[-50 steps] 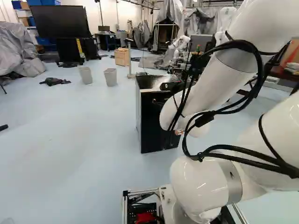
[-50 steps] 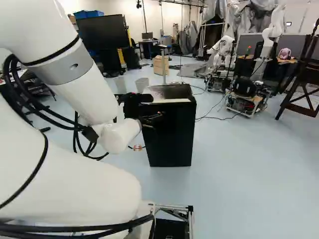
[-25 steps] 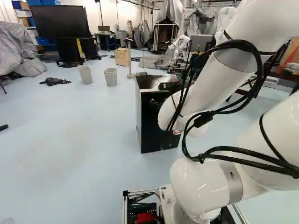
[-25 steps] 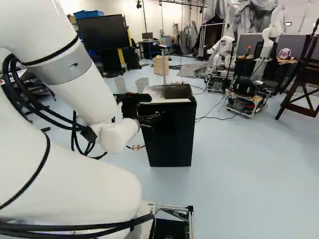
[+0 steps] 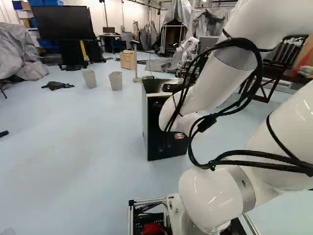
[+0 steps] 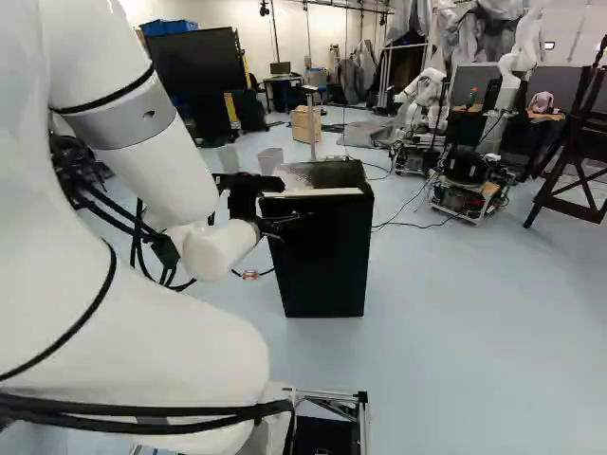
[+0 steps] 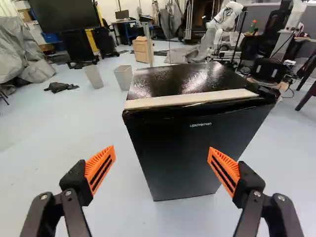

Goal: Grab a drink from the fridge

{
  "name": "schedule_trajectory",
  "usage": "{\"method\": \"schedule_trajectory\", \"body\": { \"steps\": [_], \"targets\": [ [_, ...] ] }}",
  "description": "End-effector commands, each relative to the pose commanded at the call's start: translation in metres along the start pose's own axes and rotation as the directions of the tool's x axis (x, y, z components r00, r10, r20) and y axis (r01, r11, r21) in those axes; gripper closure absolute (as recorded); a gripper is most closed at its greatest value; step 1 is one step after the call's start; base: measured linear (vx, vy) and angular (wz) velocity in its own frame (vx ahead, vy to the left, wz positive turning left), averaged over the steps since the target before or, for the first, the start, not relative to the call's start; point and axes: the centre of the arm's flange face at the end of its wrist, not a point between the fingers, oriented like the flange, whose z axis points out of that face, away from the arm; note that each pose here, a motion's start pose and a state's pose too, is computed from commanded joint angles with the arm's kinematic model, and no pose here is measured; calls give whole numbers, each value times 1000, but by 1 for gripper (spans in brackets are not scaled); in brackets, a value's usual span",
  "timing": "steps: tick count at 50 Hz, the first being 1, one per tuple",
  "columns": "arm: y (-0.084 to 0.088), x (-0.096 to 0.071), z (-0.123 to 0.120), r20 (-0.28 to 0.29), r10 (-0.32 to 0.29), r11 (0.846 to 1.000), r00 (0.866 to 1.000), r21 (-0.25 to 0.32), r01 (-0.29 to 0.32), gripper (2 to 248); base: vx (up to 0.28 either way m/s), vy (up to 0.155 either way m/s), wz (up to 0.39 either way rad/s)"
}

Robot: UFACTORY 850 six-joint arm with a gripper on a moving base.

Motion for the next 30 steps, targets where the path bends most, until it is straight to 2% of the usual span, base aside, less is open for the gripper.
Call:
{"method": "schedule_trajectory", "body": {
  "steps": [30],
  "targets": [
    [-22, -2, 1, 13, 98, 994, 995, -55, -97, 3, 0, 0, 0]
  ]
}}
